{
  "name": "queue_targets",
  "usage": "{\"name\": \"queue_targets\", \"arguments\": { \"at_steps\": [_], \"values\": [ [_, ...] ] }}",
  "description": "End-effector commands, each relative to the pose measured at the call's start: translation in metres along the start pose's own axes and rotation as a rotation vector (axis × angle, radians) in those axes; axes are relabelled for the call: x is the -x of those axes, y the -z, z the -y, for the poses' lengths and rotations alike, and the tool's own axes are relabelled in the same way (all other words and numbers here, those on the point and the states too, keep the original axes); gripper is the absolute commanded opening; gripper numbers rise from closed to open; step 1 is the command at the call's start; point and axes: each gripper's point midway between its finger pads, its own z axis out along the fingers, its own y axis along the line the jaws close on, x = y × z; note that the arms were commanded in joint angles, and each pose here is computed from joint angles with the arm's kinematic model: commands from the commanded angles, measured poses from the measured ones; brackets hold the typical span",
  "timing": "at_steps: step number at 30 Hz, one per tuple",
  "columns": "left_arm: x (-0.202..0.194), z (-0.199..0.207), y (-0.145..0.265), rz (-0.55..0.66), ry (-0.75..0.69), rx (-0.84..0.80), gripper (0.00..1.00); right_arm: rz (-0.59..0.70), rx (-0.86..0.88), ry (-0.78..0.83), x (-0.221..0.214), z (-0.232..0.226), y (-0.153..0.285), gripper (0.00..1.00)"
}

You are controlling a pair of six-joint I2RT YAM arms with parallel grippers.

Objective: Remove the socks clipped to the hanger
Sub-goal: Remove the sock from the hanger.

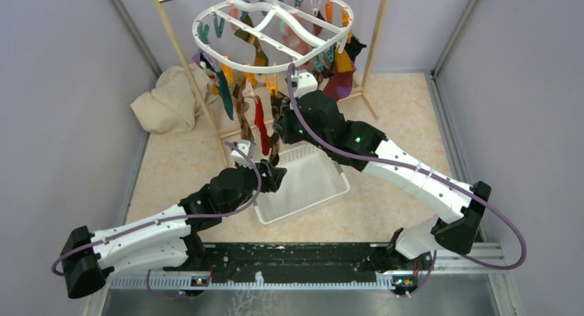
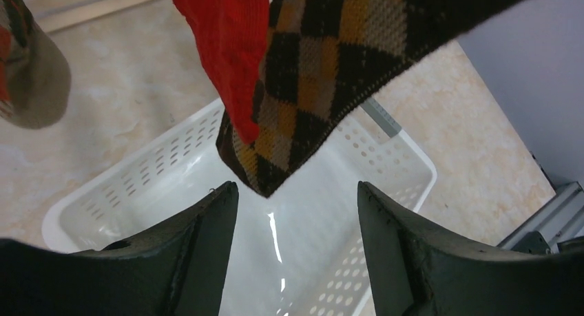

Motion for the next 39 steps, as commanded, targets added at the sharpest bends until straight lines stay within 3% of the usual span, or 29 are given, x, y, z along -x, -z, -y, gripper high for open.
{"name": "queue_targets", "arguments": {
  "at_steps": [1,2,6,10,15,16,19,21,26,39],
  "values": [
    [0.024,0.007,-0.009,0.111,-0.003,0.005,0.68,0.102,0.060,-0.039,0.039,-0.011,0.028,0.00],
    [0.025,0.008,-0.011,0.116,-0.006,0.007,0.64,0.101,0.059,-0.040,0.038,-0.010,0.028,0.00],
    [0.026,0.017,-0.019,0.113,-0.025,-0.011,0.32,0.096,0.058,-0.047,0.035,-0.008,0.028,0.00],
    [0.019,0.023,-0.023,0.079,-0.034,-0.020,0.11,0.089,0.056,-0.054,0.031,-0.002,0.026,0.00],
    [0.011,0.017,-0.018,0.045,-0.030,0.031,0.02,0.083,0.058,-0.065,0.026,0.003,0.023,0.00],
    [0.010,0.016,-0.017,0.046,-0.027,0.034,0.06,0.082,0.057,-0.069,0.025,0.004,0.022,0.00],
    [0.011,0.013,-0.012,0.061,-0.016,0.037,0.48,0.075,0.064,-0.073,0.023,0.004,0.021,0.00],
    [0.011,0.012,-0.011,0.076,-0.030,0.029,0.58,0.074,0.071,-0.074,0.023,0.003,0.020,0.00],
    [0.015,0.013,-0.016,0.112,-0.078,0.026,0.63,0.069,0.082,-0.076,0.023,0.002,0.019,0.00],
    [0.028,-0.003,-0.027,0.216,-0.168,0.127,0.60,0.062,0.105,-0.073,0.029,-0.004,0.026,0.00]
  ]
}}
